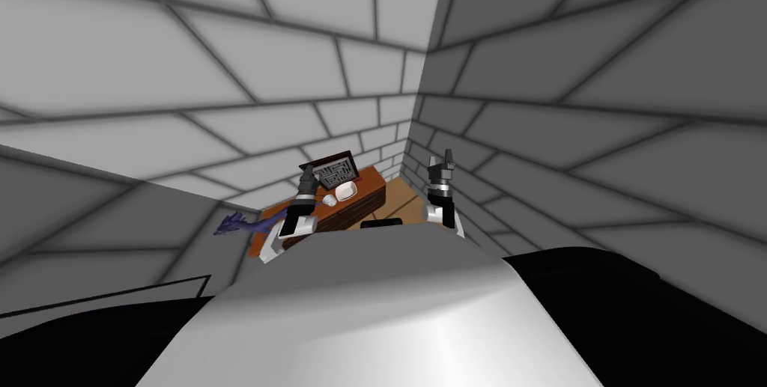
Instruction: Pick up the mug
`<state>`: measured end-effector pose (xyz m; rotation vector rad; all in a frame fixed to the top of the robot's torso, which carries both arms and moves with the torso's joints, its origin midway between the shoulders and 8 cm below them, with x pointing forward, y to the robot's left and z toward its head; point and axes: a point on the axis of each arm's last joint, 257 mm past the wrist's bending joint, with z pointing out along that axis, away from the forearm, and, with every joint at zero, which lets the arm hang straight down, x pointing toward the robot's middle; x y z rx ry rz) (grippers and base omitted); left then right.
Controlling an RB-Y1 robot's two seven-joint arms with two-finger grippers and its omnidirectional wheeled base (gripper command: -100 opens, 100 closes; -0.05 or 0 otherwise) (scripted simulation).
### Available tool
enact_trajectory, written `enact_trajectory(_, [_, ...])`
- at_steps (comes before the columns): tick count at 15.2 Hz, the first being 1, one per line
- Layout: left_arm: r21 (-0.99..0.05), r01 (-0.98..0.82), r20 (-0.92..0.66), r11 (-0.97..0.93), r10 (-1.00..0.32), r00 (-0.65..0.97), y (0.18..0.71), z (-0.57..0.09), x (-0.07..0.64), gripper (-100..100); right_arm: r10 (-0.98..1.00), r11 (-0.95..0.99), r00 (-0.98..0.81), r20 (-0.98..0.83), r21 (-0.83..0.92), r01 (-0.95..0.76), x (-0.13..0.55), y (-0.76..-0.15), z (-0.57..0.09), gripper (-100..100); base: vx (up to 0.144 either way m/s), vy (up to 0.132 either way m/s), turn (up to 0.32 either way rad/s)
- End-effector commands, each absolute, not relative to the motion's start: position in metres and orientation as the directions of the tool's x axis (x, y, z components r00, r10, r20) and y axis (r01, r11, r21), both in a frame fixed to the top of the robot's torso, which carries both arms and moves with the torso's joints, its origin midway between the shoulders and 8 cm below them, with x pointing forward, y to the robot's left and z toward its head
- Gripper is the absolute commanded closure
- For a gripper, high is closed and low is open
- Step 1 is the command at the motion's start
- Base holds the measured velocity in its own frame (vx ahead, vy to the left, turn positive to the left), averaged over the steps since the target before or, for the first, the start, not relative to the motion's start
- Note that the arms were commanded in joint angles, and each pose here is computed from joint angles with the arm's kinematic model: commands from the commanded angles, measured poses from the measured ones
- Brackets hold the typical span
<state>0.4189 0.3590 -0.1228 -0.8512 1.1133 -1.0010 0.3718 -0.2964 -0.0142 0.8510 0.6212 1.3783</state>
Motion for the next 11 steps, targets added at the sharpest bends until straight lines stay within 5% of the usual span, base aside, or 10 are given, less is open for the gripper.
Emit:
enact_trajectory(1, [-0.933,0.162,-0.303,0.322,-0.944,0.133,0.365,-0.134,0.422,-100,0.988,-0.014,0.117,0.100,0.815,-0.579,0.372,-0.296,-0.014,0,-0.022,0.038,-0.058])
enact_trajectory(11, [-0.973,-0.095,-0.227,0.211,-0.951,0.210,0.445,-0.206,0.432,-100,0.988,-0.014,0.117,0.100,0.815,-0.579,0.372,-0.296,-0.014,0,-0.030,0.037,-0.175])
